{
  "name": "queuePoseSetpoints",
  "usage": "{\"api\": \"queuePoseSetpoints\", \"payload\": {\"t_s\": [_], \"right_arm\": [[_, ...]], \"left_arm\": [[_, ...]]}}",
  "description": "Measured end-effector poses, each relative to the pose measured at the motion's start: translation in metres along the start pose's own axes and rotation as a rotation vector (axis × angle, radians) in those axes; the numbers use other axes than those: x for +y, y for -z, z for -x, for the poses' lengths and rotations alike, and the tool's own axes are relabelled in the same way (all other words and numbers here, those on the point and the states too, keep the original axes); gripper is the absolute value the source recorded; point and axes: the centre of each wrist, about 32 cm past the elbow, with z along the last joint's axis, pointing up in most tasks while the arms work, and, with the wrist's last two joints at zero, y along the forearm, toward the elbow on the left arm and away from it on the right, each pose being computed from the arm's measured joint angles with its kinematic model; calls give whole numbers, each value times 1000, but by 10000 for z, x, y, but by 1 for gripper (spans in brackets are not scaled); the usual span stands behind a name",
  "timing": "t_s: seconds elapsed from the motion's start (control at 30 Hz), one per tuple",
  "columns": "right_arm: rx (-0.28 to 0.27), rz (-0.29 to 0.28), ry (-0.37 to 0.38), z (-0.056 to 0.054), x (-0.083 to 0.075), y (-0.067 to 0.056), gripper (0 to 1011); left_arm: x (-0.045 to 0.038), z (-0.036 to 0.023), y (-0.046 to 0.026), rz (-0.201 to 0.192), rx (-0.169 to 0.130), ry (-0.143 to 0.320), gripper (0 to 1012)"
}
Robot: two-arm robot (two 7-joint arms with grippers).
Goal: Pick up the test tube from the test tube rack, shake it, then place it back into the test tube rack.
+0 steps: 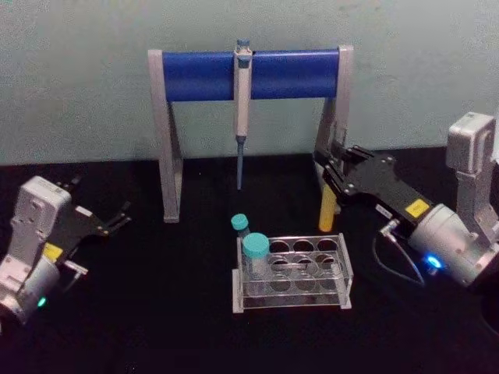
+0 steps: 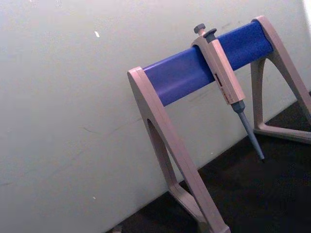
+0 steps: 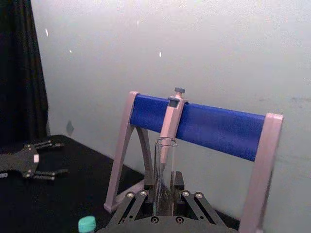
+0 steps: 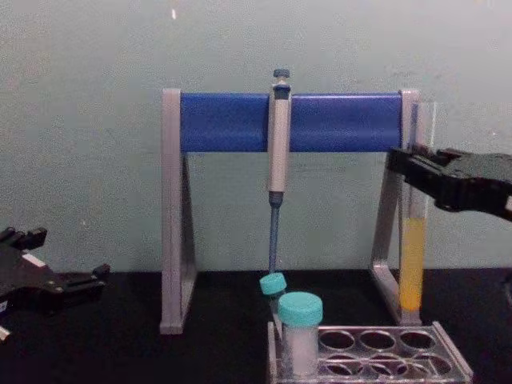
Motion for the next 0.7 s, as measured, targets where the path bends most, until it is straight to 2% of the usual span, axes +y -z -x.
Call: {"api": "queuePoseSetpoints", "payload": {"t_s": [0.2, 0.37, 0.5, 0.7], "right_arm": [[-13, 20, -12, 42, -137, -38, 233], [-4, 35, -55, 114, -215, -41, 233], [17, 37, -95, 169, -204, -22, 233], [49, 22, -146, 223, -70, 20, 233]], "left_arm": [[0, 0, 0, 0, 0, 0, 1001], [0, 0, 0, 0, 0, 0, 1001], [0, 0, 0, 0, 0, 0, 1001], [0, 0, 0, 0, 0, 0, 1001]]}}
